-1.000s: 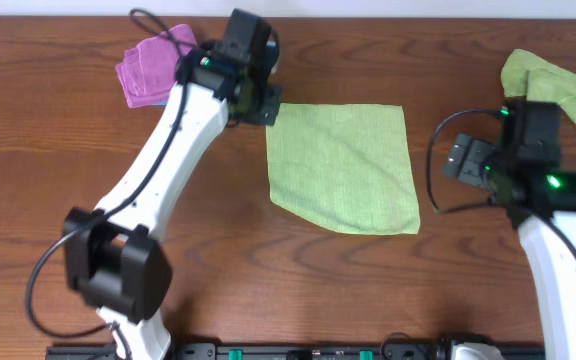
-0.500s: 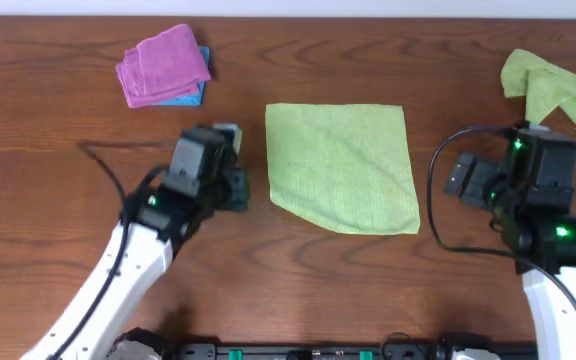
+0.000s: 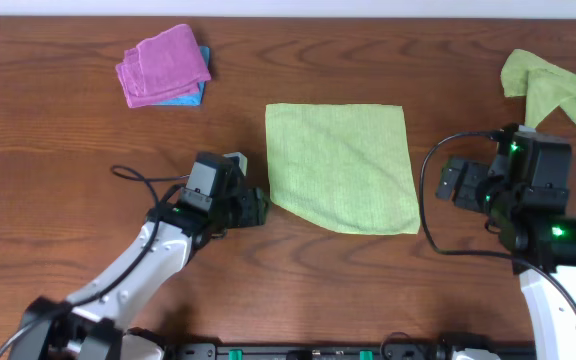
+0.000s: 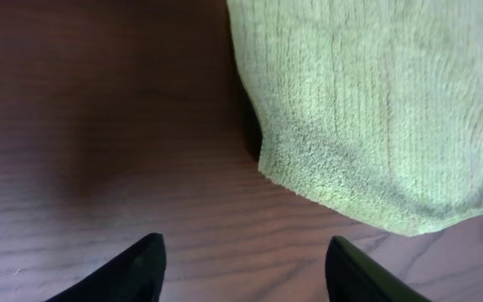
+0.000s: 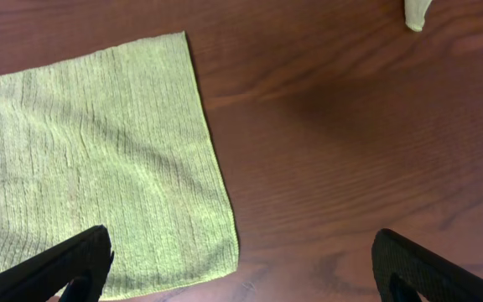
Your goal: Fold the cloth
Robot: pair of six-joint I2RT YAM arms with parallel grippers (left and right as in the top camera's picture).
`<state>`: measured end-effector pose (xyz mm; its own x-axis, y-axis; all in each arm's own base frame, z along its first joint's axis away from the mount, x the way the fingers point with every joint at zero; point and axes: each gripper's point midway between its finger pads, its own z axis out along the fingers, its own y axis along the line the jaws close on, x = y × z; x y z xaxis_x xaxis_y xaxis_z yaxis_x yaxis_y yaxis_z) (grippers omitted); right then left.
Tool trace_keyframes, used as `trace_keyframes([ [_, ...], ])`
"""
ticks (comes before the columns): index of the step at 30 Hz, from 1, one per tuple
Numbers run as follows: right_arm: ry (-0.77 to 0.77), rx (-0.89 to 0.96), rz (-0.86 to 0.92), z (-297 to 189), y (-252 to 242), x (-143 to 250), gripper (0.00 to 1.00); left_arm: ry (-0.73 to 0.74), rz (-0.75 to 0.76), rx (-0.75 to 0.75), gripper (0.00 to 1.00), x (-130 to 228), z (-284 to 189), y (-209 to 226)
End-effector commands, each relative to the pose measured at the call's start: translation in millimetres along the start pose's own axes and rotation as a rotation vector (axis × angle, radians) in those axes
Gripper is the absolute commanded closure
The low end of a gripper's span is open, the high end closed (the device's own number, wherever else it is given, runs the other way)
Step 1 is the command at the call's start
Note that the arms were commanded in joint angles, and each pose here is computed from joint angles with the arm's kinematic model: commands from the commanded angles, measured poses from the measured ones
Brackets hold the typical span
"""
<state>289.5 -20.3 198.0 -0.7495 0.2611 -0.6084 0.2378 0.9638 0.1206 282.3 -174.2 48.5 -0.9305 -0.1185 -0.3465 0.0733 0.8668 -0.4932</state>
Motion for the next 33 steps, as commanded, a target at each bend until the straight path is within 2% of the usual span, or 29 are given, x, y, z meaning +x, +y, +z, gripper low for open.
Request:
trace_keyframes([
  [1,0.001,-0.003,-0.021,-0.3,-1.0,1.5,0.01,0.044,-0.016,0.061,0.24,6.2,11.8,-6.2],
  [3,0.001,-0.003,-0.025,-0.3,-1.0,1.5,0.01,0.047,-0.039,0.077,0.20,5.0,18.9,-7.1],
  [19,0.021,0.001,-0.047,-0.4,-2.0,6.2,0.01,0.025,-0.072,0.166,0.17,-6.5,51.4,-13.0],
  [24,0.024,0.001,-0.054,-0.4,-2.2,7.1,0.01,0.022,-0.103,0.203,0.13,-9.5,60.0,-15.8],
  [33,0.024,0.001,-0.061,-0.3,-2.1,6.9,0.01,0.075,-0.143,0.307,0.13,-2.8,69.1,-28.5],
])
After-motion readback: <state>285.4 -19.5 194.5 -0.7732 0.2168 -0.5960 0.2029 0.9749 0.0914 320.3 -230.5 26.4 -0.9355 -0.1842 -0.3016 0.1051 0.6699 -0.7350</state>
